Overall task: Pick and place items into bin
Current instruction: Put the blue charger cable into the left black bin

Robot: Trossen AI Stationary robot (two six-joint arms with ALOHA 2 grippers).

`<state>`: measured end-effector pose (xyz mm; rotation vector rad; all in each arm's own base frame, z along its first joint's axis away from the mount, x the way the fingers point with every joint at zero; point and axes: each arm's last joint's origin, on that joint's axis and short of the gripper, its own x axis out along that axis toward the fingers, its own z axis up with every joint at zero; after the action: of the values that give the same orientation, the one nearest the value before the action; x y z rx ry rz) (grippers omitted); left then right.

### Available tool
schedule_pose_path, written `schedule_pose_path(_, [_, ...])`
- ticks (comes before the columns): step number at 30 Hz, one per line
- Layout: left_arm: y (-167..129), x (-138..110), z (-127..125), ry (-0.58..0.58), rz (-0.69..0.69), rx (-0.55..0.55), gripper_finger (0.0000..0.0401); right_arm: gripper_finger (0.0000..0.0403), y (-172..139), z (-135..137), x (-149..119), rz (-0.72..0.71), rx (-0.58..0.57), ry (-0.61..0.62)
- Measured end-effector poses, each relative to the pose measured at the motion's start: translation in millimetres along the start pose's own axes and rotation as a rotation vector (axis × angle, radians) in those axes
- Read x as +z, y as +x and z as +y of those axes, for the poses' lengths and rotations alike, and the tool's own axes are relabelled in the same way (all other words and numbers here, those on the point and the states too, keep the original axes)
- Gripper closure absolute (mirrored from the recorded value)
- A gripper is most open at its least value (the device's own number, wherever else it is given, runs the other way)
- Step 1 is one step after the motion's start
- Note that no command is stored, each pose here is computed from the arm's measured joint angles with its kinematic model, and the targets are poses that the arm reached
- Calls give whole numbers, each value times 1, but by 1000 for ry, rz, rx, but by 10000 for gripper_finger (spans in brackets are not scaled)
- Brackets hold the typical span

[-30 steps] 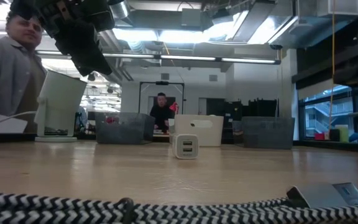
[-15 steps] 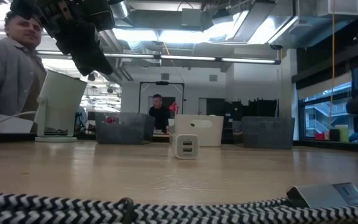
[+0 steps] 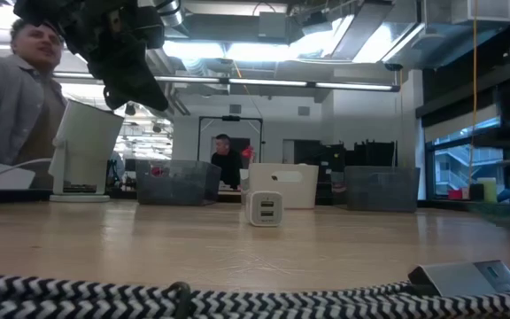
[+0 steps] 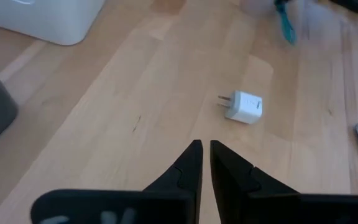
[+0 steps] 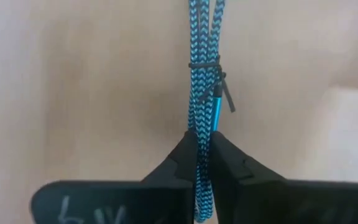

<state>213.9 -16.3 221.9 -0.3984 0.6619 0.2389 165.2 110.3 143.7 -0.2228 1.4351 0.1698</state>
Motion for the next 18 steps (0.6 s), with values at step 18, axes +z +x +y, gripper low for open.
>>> schedule_pose_path(18, [-2,16,-3,-67,-222,70,364,393,-68,-102,41,-1037,-132,484])
